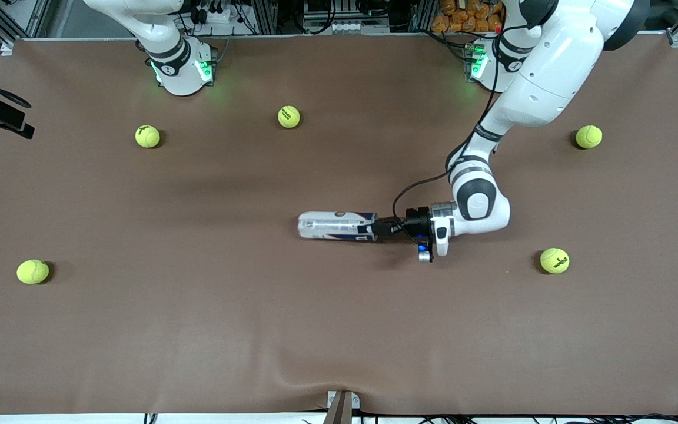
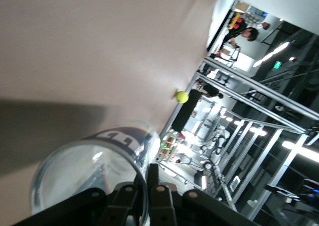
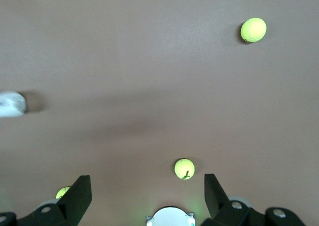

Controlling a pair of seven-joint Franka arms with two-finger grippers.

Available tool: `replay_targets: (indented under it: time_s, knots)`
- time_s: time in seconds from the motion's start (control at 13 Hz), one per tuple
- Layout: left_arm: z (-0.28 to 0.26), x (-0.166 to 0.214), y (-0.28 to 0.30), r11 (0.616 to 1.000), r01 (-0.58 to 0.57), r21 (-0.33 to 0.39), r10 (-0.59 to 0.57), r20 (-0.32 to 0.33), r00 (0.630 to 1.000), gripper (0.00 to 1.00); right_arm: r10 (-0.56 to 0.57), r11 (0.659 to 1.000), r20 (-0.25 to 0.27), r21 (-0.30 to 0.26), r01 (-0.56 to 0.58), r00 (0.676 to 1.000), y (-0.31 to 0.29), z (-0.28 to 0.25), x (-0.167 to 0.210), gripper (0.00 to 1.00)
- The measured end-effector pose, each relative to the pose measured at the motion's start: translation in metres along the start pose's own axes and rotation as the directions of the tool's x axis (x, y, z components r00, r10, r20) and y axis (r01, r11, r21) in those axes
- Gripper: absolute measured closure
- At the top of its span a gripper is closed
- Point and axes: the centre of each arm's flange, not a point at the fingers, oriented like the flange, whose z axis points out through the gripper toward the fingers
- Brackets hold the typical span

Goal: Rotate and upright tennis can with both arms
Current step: 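Lift and rotate the can upright with the left gripper, lower it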

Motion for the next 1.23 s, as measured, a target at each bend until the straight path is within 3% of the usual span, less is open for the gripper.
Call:
replay_targets:
  time_s: [0.31, 0.62, 0.85, 1.08, 1.23]
  knots:
    - [-0.01, -0.001, 0.079, 1.0, -0.003, -0.014, 0.003, 0.014, 1.0, 0.96, 0.0, 1.0, -0.001, 0.0, 0.0, 1.0, 0.0, 0.0, 0.0, 0.0]
    - [-0.034, -0.018, 0.161, 0.998, -0.003, 0.061, 0.002, 0.017, 1.0, 0.96, 0.0, 1.0, -0.003, 0.0, 0.0, 1.0, 0.0, -0.001, 0.0, 0.0]
    - [-0.045, -0.03, 0.199, 0.985, -0.041, 0.166, 0.039, 0.013, 0.999, 0.96, 0.0, 1.0, -0.003, 0.0, 0.0, 1.0, 0.0, -0.001, 0.0, 0.0]
    - [-0.042, -0.049, 0.231, 0.943, -0.07, 0.325, 0.072, 0.006, 0.997, 0.96, 0.0, 1.0, -0.003, 0.0, 0.0, 1.0, 0.0, -0.001, 0.0, 0.0]
    - [-0.037, -0.059, 0.244, 0.921, -0.082, 0.382, 0.089, 0.001, 0.996, 0.96, 0.0, 1.0, -0.003, 0.0, 0.0, 1.0, 0.0, -0.001, 0.0, 0.0]
